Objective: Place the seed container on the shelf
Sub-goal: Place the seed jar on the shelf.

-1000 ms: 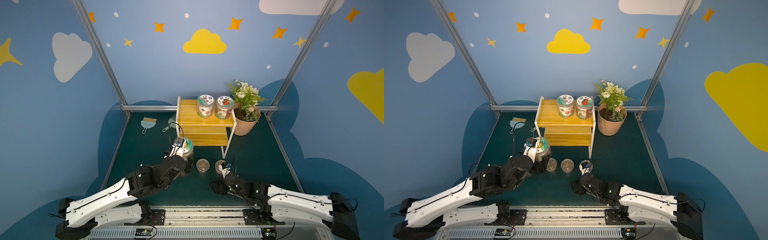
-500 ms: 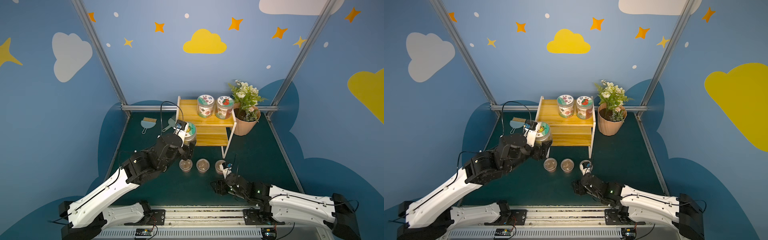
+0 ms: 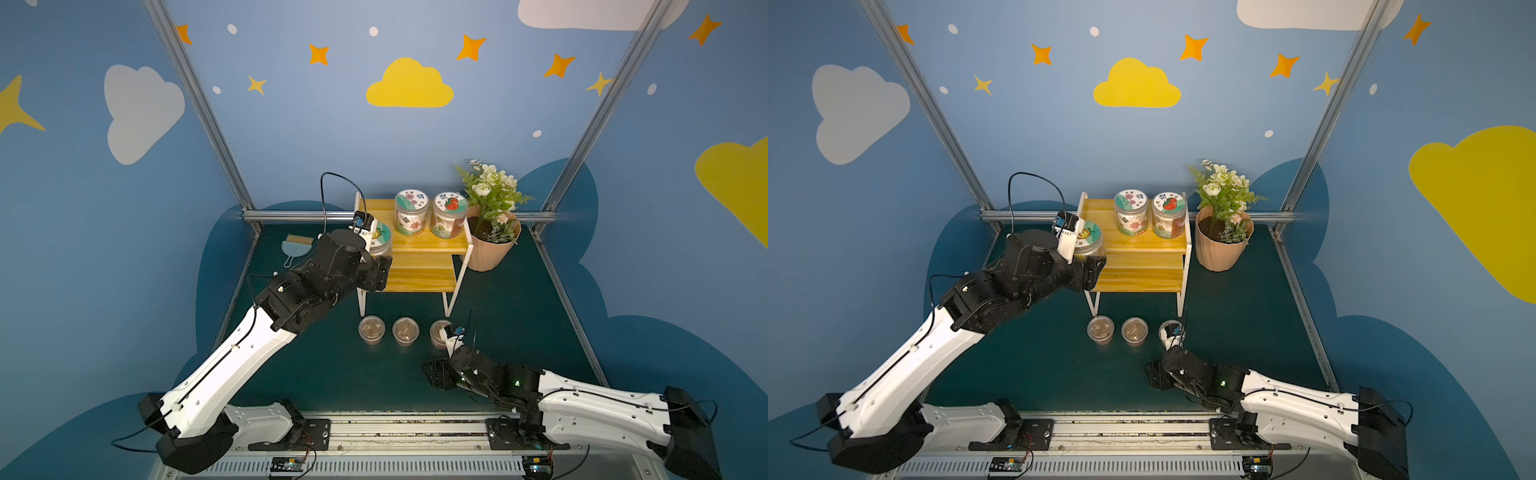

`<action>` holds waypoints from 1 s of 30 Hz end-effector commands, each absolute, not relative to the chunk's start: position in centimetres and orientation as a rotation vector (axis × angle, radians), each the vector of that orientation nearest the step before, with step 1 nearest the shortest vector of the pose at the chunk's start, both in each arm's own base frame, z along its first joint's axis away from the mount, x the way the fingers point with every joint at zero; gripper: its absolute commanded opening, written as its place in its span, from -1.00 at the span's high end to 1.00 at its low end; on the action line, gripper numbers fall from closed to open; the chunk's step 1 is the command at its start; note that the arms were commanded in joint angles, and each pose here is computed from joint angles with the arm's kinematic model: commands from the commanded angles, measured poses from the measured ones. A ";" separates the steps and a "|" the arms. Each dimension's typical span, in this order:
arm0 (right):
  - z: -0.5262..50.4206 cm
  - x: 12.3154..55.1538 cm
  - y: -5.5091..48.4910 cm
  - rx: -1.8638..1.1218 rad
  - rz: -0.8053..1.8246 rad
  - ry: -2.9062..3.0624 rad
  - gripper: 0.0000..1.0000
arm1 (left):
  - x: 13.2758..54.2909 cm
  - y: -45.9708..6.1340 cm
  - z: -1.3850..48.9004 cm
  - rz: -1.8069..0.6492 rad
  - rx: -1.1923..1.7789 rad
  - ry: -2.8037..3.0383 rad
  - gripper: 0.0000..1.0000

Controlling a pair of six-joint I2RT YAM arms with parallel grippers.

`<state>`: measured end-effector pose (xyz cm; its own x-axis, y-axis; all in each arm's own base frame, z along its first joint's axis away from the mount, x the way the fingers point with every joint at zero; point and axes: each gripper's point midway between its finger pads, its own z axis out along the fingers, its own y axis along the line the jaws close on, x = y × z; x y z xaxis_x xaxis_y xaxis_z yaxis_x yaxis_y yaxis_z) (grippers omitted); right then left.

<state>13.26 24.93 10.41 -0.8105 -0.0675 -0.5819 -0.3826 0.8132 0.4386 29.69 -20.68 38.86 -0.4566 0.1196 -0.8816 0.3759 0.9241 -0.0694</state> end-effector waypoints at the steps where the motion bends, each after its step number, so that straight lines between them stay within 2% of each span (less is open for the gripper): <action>1: 11.5 13.7 24.9 -0.327 0.746 2.409 -0.53 | 30.4 -20.7 41.1 -0.365 0.353 1.993 -0.44; 17: 11.4 13.9 25.2 -0.334 0.722 2.428 -0.53 | 35.5 -21.0 40.7 -0.425 0.324 2.010 -0.44; 30: 11.3 14.0 25.3 -0.325 0.715 2.436 -0.53 | 37.8 -21.2 39.4 -0.384 0.347 2.026 -0.44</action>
